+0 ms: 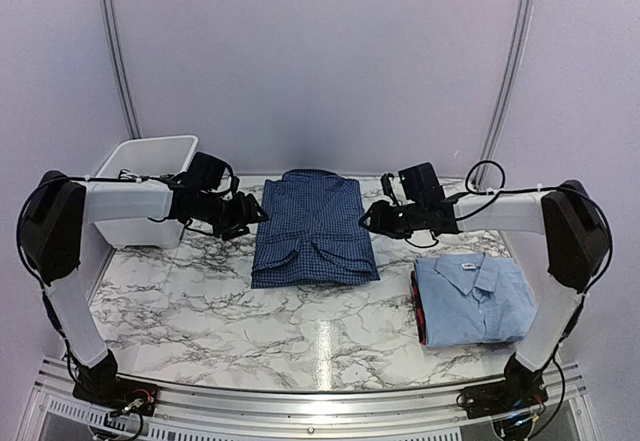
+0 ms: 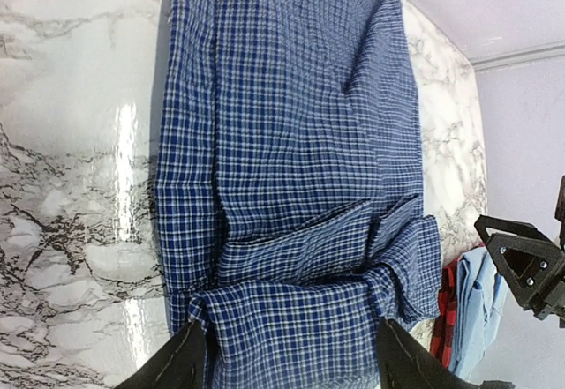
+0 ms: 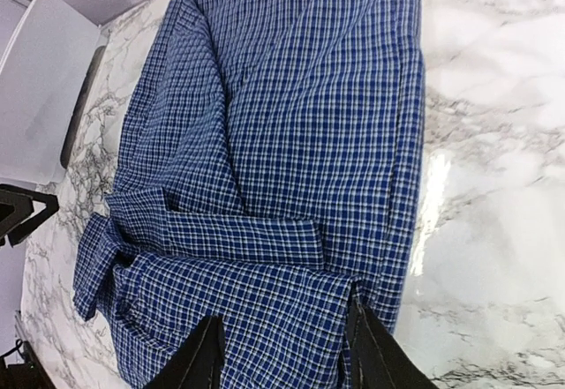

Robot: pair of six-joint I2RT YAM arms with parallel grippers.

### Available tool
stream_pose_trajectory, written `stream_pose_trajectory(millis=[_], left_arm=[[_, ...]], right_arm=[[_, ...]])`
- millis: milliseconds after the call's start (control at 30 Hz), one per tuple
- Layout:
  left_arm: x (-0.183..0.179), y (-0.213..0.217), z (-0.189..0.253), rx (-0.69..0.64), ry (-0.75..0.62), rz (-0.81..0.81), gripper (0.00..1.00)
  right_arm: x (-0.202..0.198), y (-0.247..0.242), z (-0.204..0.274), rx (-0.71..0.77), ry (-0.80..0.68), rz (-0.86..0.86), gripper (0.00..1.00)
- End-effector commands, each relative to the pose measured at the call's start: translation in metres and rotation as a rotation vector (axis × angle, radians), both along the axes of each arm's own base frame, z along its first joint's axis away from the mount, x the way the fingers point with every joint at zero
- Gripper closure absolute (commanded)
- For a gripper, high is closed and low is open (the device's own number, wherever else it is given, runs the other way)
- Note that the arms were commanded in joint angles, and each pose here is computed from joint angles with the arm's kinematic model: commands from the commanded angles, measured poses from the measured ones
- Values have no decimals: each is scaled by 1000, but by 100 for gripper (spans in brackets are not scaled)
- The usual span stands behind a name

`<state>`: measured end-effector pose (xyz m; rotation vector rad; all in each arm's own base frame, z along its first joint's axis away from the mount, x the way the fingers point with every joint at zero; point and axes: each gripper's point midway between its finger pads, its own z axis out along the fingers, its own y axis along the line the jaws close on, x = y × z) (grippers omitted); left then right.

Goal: Fold and stack the long sleeve shirts
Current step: Fold the rectangle-folded shirt at the center of the board, then adjust the 2/3-rectangle-folded shirt at the center of the board.

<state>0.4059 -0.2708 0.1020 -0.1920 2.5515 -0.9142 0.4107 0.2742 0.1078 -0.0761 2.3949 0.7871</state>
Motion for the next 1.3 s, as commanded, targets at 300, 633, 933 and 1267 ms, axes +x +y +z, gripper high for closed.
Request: stream_pose_trajectory(millis=[300, 633, 933, 1267], left_arm=[[-54, -13, -3, 61, 22, -104, 54], [-97, 22, -41, 122, 79, -67, 36], [-93, 11, -42, 67, 63, -82, 40], [-83, 1, -47, 47, 68, -94, 56]], right_arm=[[-38, 41, 15, -205, -91, 148, 57], [-85, 10, -12, -203, -26, 136, 52], [-88, 9, -33, -209, -4, 139, 52], [-81, 10, -43, -234, 3, 130, 54]])
